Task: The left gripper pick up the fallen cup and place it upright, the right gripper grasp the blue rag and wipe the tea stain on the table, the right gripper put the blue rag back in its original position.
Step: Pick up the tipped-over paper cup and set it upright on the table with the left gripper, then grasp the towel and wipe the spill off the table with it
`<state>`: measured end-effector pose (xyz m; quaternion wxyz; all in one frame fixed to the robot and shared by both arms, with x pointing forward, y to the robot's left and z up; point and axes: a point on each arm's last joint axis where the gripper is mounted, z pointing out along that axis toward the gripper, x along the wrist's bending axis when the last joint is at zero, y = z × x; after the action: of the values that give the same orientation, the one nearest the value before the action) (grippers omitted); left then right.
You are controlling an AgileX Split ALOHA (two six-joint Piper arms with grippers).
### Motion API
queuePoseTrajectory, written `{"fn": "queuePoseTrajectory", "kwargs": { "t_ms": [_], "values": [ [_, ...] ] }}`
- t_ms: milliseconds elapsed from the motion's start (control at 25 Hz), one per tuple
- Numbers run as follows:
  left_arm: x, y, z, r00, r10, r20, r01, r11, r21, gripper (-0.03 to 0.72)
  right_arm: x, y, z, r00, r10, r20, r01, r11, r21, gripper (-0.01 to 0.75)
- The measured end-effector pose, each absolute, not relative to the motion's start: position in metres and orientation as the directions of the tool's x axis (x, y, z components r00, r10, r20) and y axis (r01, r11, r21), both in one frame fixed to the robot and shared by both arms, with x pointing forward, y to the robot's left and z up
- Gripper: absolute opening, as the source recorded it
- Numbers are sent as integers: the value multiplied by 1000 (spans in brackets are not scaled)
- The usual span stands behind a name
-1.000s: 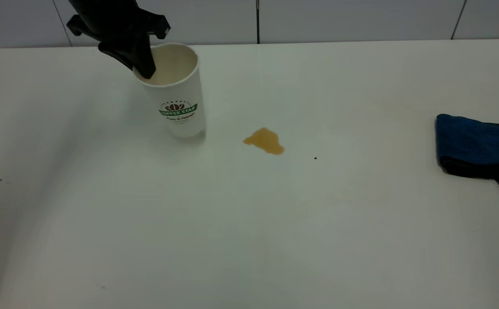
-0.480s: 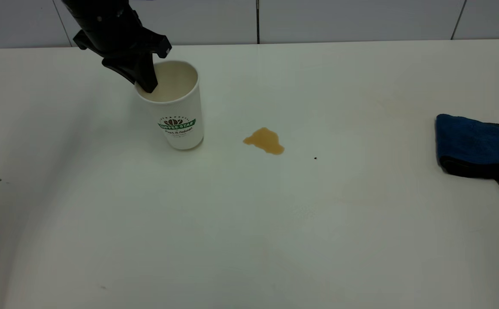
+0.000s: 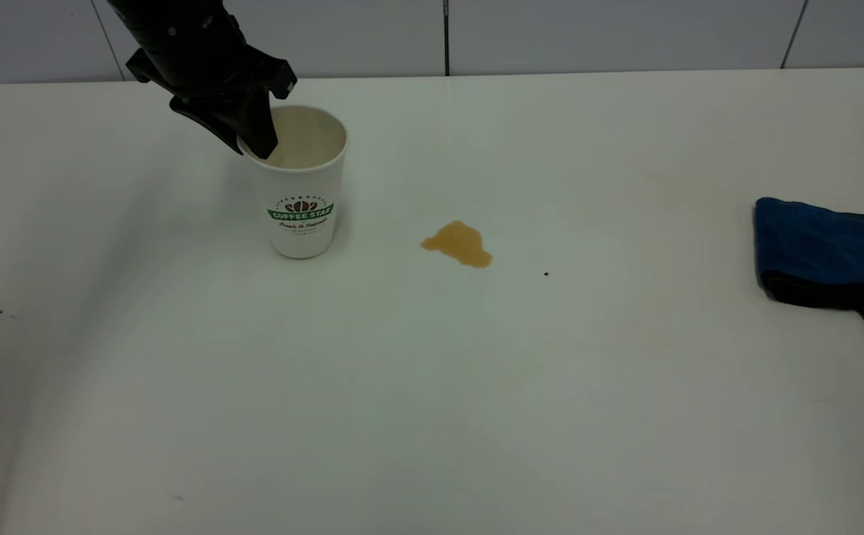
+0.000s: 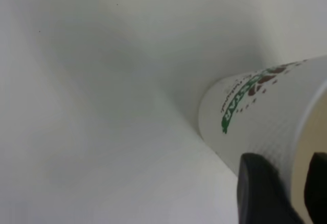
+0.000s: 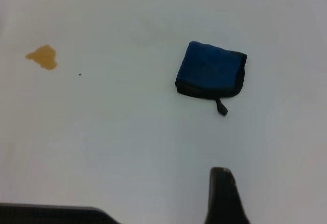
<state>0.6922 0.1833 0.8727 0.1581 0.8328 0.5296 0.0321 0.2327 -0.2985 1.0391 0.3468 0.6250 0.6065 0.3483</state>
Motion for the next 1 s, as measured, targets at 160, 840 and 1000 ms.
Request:
{"fn": "queuePoseTrajectory", "kwargs": {
  "t_ms": [160, 840, 1000],
  "values": [
    [692, 183, 873, 431, 894, -123, 875, -380, 300, 440, 233, -299, 1039, 22, 1000, 15, 516, -24, 856, 518],
    [626, 194, 1088, 493, 865, -92, 772, -386, 505, 520, 233, -299, 1039, 22, 1000, 15, 516, -24, 856, 518],
    [572, 206, 1151, 487, 869, -89, 772, -380, 509, 520, 233, -299, 1039, 22, 1000, 15, 516, -24, 856, 518]
  ]
}}
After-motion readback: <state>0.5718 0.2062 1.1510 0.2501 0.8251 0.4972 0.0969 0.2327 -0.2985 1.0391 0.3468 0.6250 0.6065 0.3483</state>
